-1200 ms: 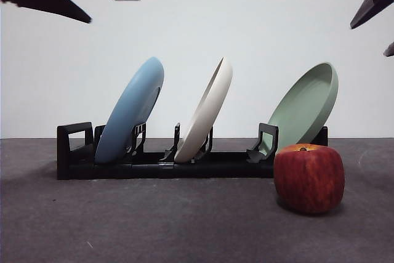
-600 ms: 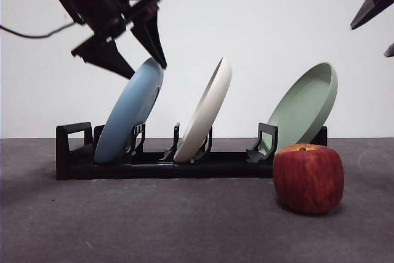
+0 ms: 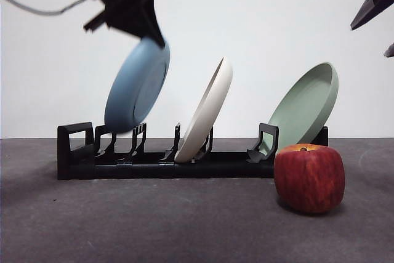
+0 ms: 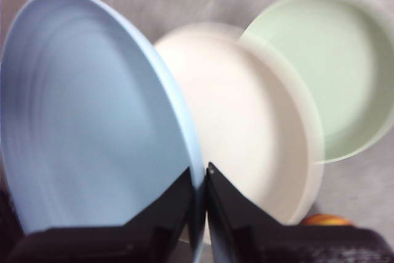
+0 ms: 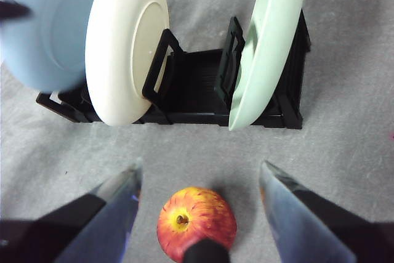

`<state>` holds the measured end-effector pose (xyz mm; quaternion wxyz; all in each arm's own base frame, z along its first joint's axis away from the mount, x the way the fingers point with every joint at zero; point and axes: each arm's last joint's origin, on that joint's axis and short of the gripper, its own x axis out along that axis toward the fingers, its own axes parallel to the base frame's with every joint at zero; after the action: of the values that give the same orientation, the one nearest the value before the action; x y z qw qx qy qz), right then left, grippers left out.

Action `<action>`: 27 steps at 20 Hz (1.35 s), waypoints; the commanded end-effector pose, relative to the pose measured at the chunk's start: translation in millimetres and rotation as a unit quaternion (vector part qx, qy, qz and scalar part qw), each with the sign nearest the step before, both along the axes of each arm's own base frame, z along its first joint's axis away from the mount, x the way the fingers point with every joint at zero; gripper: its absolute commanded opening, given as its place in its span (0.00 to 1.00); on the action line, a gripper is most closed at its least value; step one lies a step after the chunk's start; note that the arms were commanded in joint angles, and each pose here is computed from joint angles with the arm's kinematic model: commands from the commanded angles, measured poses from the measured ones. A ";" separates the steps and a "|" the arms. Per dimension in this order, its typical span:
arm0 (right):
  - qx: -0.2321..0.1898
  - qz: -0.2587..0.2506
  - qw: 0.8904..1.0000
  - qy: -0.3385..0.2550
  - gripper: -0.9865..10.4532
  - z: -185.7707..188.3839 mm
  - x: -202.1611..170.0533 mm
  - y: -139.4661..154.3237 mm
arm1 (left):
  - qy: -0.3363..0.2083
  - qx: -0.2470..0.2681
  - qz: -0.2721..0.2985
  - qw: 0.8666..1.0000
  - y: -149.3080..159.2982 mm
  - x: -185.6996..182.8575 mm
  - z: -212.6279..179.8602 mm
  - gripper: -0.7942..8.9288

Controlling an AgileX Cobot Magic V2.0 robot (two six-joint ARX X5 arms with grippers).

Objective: Take the blue plate from the plate rack,put the plate on the table,take the apple from the table,put the apple in the plate

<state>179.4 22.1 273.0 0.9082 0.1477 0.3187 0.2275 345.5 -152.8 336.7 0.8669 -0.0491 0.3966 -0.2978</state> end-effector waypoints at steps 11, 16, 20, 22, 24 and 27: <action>-0.004 0.001 1.000 -0.006 0.36 1.3 0.4 0.1 | -0.147 0.109 -0.094 0.979 -5.4 -154.5 131.9 0.07; -0.005 0.000 1.000 -0.006 0.36 1.2 0.5 0.1 | -0.150 0.206 -0.107 0.961 -32.0 -212.2 119.9 0.07; -0.004 0.000 1.000 -0.005 0.36 1.2 0.4 -0.1 | -0.163 0.276 -0.088 0.943 -63.1 -250.3 80.7 0.07; -0.005 0.000 1.000 -0.006 0.36 1.2 0.4 -0.1 | -0.161 0.307 -0.080 0.935 -73.0 -263.8 52.8 0.07; -0.004 0.000 1.000 -0.006 0.36 1.2 0.4 -0.1 | -0.153 0.323 -0.085 0.930 -82.1 -270.7 20.7 0.07; -0.004 0.000 1.000 -0.005 0.36 1.2 0.4 -0.1 | -0.137 0.331 -0.110 0.927 -95.0 -271.5 -28.8 0.07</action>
<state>179.5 21.9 273.0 0.9091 0.1470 0.3183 0.2251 74.2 -245.5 314.3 0.8412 0.3271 0.3502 -0.2506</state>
